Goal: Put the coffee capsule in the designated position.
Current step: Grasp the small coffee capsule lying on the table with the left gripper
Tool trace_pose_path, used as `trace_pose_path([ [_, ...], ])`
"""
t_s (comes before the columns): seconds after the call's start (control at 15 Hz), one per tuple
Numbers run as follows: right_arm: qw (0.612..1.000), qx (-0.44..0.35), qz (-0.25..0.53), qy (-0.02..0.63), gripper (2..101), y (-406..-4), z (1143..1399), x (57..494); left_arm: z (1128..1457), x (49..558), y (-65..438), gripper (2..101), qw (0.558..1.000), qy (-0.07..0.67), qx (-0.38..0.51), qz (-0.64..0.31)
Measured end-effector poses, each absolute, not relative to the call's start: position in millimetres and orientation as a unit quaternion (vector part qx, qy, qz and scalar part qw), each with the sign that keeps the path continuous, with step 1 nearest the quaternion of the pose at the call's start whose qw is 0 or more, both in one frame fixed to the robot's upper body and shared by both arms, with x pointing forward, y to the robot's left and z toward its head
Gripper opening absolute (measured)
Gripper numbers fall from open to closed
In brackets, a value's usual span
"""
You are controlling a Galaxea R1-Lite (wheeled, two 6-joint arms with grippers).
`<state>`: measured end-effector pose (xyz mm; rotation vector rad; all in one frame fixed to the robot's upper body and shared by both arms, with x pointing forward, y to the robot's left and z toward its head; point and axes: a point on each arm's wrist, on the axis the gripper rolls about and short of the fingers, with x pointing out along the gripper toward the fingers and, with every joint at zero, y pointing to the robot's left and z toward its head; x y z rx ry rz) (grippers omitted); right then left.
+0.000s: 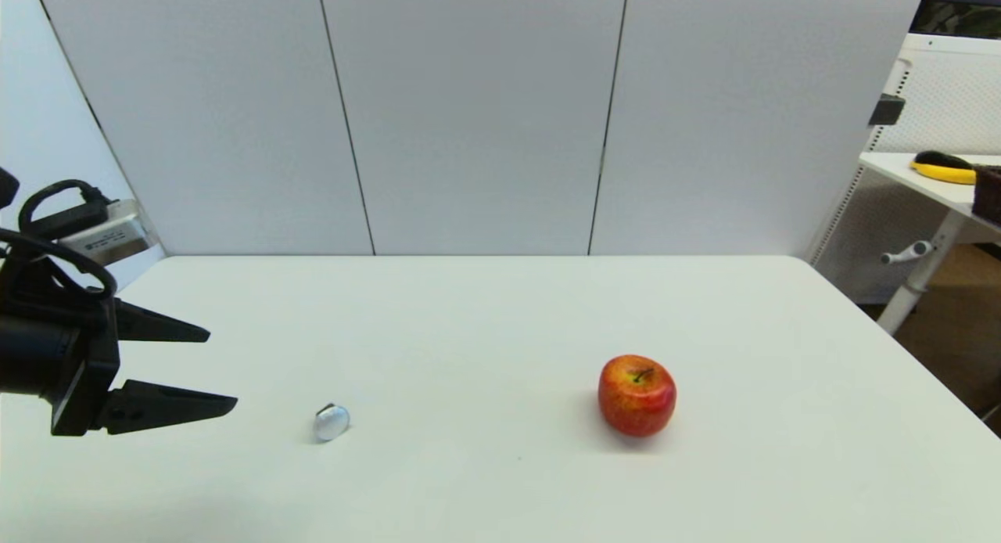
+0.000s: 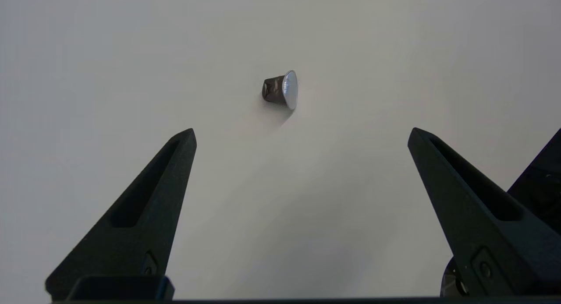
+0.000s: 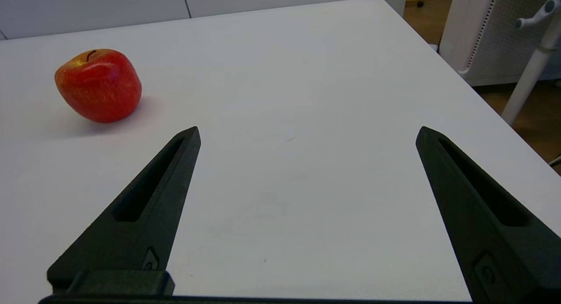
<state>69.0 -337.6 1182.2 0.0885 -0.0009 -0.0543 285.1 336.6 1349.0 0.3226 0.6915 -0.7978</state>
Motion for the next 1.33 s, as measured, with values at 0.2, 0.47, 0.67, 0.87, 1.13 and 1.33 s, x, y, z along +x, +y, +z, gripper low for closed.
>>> trace_pose_path([
  [0.2, 0.999, 0.044, -0.027, 0.0, 97.3, -338, 1182, 69, 1346, 302, 339, 97.8, 0.839, 0.33, 0.183, -0.392],
  [0.47, 0.999, 0.044, -0.027, 0.0, 97.3, -338, 1182, 69, 1342, 304, 327, 97.8, 0.812, 0.401, 0.14, -0.399],
  [0.67, 0.999, 0.044, -0.027, 0.0, 97.3, -338, 1182, 69, 1344, 310, 310, 97.8, 0.81, 0.439, 0.109, -0.374],
  [0.87, 0.999, 0.044, -0.027, 0.0, 97.3, -338, 1182, 69, 1343, 319, 301, 97.8, 0.807, 0.46, 0.112, -0.353],
  [1.13, 0.999, 0.044, -0.027, 0.0, 97.3, -338, 1182, 69, 1335, 338, 294, 97.8, 0.802, 0.479, 0.143, -0.328],
  [1.33, 0.999, 0.044, -0.027, 0.0, 97.3, -338, 1182, 69, 1327, 353, 283, 97.8, 0.794, 0.487, 0.161, -0.326],
])
